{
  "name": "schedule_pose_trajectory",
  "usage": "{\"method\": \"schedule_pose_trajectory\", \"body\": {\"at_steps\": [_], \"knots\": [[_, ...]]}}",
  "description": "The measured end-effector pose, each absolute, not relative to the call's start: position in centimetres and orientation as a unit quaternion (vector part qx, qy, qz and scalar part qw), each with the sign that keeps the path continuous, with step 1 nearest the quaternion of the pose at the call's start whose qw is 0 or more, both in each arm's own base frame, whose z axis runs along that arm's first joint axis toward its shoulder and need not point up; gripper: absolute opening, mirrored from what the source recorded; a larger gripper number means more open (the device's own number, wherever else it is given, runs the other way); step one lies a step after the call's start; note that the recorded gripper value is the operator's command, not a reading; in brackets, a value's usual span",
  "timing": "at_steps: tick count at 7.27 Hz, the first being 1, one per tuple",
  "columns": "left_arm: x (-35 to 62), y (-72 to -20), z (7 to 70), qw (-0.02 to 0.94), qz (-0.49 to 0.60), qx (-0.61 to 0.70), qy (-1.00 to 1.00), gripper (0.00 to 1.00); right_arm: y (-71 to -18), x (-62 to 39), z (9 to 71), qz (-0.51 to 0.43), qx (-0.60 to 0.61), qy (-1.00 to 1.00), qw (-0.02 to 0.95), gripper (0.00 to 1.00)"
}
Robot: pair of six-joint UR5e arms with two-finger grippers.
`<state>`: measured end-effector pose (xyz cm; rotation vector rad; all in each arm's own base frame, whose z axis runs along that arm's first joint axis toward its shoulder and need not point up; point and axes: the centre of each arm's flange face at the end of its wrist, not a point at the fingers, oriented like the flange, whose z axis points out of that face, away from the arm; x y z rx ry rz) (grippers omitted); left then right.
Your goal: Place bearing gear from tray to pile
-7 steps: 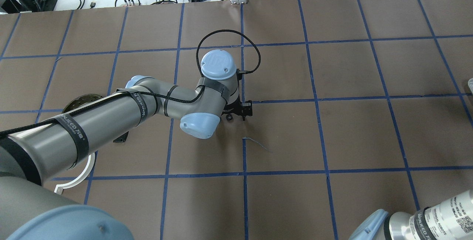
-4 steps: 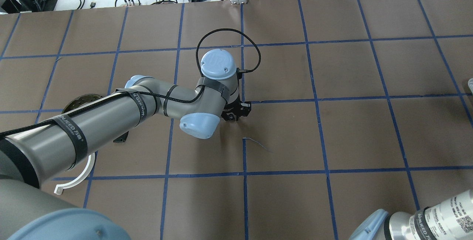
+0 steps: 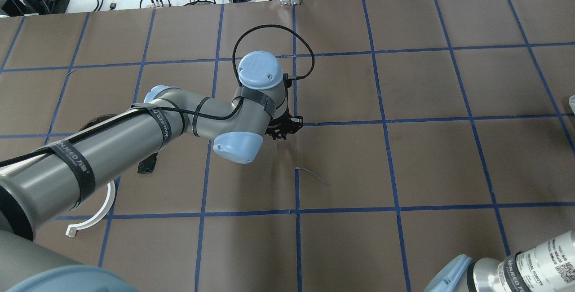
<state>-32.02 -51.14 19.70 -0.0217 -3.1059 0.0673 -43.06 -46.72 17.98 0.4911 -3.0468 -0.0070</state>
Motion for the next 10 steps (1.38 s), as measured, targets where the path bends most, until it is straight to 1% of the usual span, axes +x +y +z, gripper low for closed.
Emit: {"method": "schedule_pose_trajectory", "body": {"at_steps": [1,3,4,5,6,8,10], "knots": [[-30.3,-51.8,21.1,0.015,0.021,-0.004,-1.000,0.00,-46.7,-43.1,18.2,-0.003,0.158,-0.987,0.029,0.10],[-23.3,-52.8,24.1,-0.011,0.004,-0.015,-1.000,0.00,-46.6,-42.9,20.2,-0.007,0.157,-0.987,0.040,0.07],[-18.1,-53.6,25.4,-0.023,-0.011,-0.025,-0.999,0.00,-46.5,-42.0,22.9,-0.005,0.148,-0.988,0.046,0.04],[-12.6,-54.1,25.9,-0.030,-0.023,-0.038,-0.999,0.00,-46.6,-40.2,26.2,0.000,0.133,-0.990,0.050,0.04],[-6.9,-54.0,25.3,-0.036,-0.028,-0.056,-0.997,0.00,-47.5,-37.1,29.3,0.004,0.126,-0.991,0.054,0.04],[2.5,-52.1,22.4,-0.030,-0.035,-0.073,-0.996,0.00,-50.9,-28.2,32.1,0.008,0.121,-0.992,0.040,0.04],[5.8,-50.4,20.1,-0.026,-0.026,-0.066,-0.997,0.00,-55.2,-16.1,32.7,0.020,0.086,-0.996,0.017,0.04]]}}
